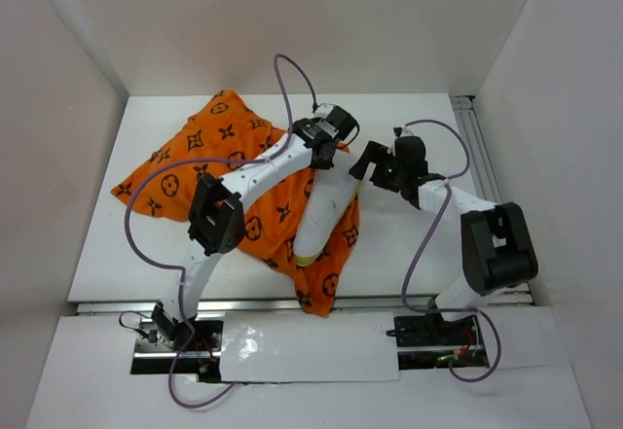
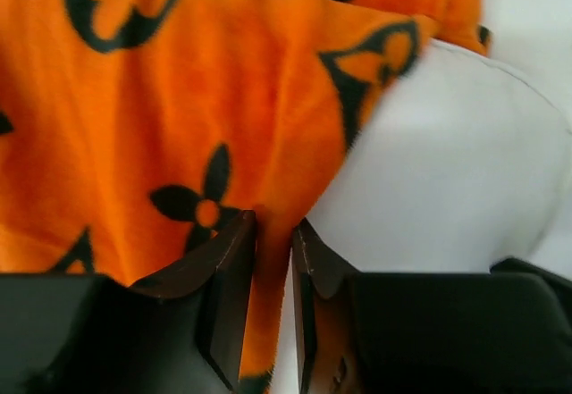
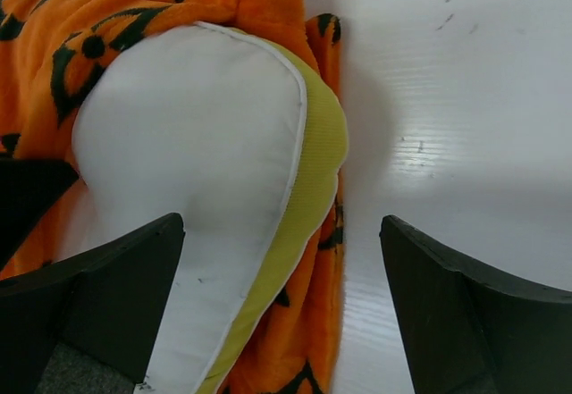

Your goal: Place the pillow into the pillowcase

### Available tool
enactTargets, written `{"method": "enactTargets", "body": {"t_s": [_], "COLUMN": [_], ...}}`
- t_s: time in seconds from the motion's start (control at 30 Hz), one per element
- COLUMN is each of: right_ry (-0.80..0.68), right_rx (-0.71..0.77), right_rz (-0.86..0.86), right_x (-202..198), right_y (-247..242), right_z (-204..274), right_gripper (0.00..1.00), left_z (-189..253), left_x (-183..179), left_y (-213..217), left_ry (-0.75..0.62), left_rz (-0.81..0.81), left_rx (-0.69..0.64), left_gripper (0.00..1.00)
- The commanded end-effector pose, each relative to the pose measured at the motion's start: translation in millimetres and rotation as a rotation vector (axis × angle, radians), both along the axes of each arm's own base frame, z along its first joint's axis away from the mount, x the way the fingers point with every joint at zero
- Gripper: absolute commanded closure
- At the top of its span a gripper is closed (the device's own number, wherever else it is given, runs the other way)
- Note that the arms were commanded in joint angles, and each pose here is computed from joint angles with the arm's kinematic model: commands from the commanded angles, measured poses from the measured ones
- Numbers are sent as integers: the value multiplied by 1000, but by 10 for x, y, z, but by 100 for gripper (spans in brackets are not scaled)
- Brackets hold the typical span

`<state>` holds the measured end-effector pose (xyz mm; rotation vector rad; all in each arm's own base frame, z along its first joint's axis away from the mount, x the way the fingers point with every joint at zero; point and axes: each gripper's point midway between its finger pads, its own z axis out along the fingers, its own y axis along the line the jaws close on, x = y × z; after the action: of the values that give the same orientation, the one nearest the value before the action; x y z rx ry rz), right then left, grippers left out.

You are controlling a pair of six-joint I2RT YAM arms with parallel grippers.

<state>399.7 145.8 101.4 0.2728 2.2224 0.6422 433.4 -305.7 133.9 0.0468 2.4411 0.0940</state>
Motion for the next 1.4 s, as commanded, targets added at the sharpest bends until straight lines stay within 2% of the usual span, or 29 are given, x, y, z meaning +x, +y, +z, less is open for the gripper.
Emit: {"method": "enactTargets", "body": {"t_s": [0.0,0.17,0.23,0.3,0.33,0.37,0.4,0.43,0.47,0.5,0.53,0.63,0.67,0.73,0.77,0.87,0.93,1.0,1.03,1.07,1.1,1.13,1.23,1.33,1.37], "right_ry": [-107,-95,-92,-115,-110,-124,-154,-170,-197,-207,-277,-396,-418,-522,-520,-660,-784,-828,-834,-763,-763,-744,-676,-607,-525], "right_rx": [79,143,167,193,199,216,241,257,263,273,251,217,216,220,251,367,458,496,490,451,460,457,502,474,435], "right_rz": [65,88,92,113,124,136,180,210,245,278,323,377,404,394,397,440,483,520,478,471,482,478,451,412,411], "right_x": [214,258,287,300,284,290,288,260,247,210,181,70,-24,-27,-68,-188,-323,-416,-339,-236,-214,-166,-141,-72,-42], "right_y": [163,245,282,332,348,378,447,486,524,607,655,794,871,876,930,1114,1236,1476,1521,1626,1751,1819,1868,1851,1834], "right_z": [251,144,103,128,75,125,190,224,278,314,484,823,858,1150,1171,1654,2011,2197,2245,2040,2119,1974,1732,1435,1177], "right_gripper": [3,3,9,19,30,51,66,77,85,100,100,100,100,100,100,100,100,100,100,100,100,100,100,100,100], "left_z": [58,-46,-59,-102,-106,-61,10,74,153,337,695,1272,1659,1971,2169,2598,2649,2585,2597,2537,2472,2470,2326,2112,2034], "left_x": [104,202,258,293,334,355,385,413,439,444,448,330,204,0,-84,-427,-597,-672,-707,-751,-765,-769,-756,-694,-643], "left_y": [212,153,59,3,-50,-98,-164,-207,-230,-268,-266,-400,-404,-499,-532,-635,-687,-699,-706,-707,-731,-703,-634,-564,-510], "left_ry": [-43,-52,-57,-56,-64,-73,-85,-100,-117,-142,-201,-312,-368,-414,-454,-533,-531,-489,-481,-454,-435,-434,-405,-353,-336], "left_rz": [67,19,-9,-24,-38,-45,-86,-98,-98,-107,-113,-176,-216,-285,-319,-395,-414,-422,-424,-428,-431,-412,-374,-343,-335], "left_rx": [36,65,44,36,25,2,-11,-28,-41,-76,-113,-198,-246,-275,-281,-277,-271,-297,-319,-329,-336,-340,-306,-298,-289], "left_gripper": [65,65,65,80,100,100,100,100,100,100,100,100,100,100,100,100,100,100,100,100,100,100,100,100,100]}}
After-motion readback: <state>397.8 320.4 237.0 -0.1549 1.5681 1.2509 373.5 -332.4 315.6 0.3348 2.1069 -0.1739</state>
